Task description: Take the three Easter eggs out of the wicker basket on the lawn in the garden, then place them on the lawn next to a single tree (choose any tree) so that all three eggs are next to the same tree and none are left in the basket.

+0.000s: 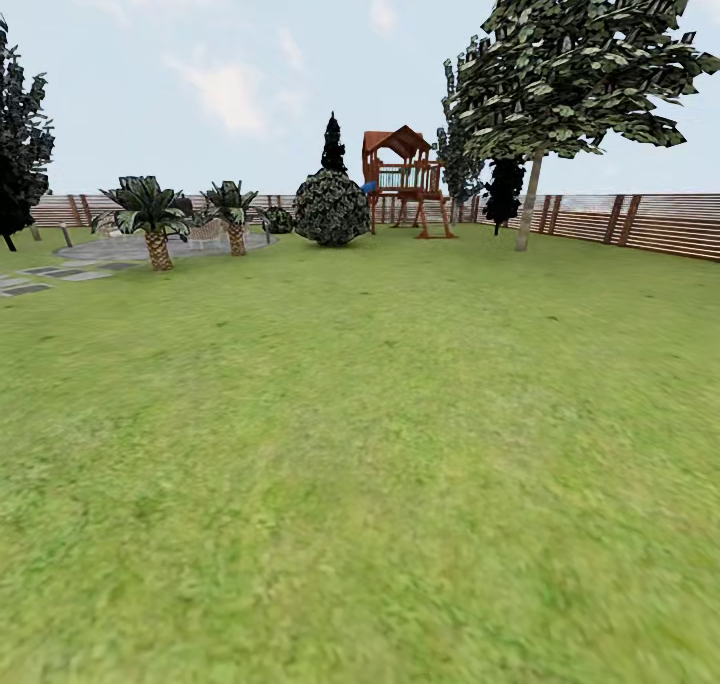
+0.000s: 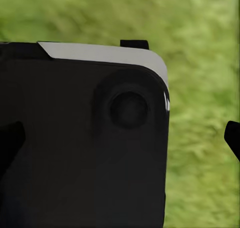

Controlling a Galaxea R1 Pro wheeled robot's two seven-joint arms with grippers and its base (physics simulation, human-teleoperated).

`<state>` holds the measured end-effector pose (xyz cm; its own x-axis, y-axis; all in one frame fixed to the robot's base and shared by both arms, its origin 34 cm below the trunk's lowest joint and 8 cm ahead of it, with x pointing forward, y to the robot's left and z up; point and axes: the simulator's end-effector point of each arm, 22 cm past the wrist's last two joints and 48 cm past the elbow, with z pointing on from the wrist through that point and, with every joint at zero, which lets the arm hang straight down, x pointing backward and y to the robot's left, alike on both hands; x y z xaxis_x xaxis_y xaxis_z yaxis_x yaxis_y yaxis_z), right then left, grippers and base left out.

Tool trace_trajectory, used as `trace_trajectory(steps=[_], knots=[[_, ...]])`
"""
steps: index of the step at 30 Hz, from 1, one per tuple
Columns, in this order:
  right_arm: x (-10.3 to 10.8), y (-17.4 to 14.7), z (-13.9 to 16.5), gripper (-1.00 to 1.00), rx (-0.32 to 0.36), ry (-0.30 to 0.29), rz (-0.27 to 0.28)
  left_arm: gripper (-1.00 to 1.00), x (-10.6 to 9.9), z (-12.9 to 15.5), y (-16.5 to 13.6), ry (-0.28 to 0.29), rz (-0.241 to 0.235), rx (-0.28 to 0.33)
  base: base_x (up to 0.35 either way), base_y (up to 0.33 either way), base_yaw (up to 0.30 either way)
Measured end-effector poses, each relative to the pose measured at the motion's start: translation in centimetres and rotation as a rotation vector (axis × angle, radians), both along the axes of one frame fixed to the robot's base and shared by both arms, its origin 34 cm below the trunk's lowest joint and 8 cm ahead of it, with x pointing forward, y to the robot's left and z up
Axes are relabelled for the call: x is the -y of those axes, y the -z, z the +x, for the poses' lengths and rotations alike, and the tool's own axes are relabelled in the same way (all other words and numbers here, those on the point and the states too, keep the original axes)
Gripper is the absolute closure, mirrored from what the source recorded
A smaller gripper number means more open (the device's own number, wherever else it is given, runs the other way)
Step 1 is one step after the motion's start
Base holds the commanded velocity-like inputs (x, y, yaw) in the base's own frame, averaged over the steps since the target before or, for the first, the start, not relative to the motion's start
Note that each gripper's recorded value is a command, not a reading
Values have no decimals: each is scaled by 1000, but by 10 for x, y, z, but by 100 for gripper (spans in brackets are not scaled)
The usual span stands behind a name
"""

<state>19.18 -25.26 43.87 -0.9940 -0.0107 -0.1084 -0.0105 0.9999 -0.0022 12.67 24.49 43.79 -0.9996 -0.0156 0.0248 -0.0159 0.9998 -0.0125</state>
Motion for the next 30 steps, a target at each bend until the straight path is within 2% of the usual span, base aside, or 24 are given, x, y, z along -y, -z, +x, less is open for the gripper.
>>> trace_trajectory(steps=[9,30], knots=[[-4,0,2,-100,6,13,5,-100,0,0,0,0,0,0,0,0,0],[-4,1,-10,-100,-24,-5,7,-100,0,-10,0,0,0,-25,0,0,-8]])
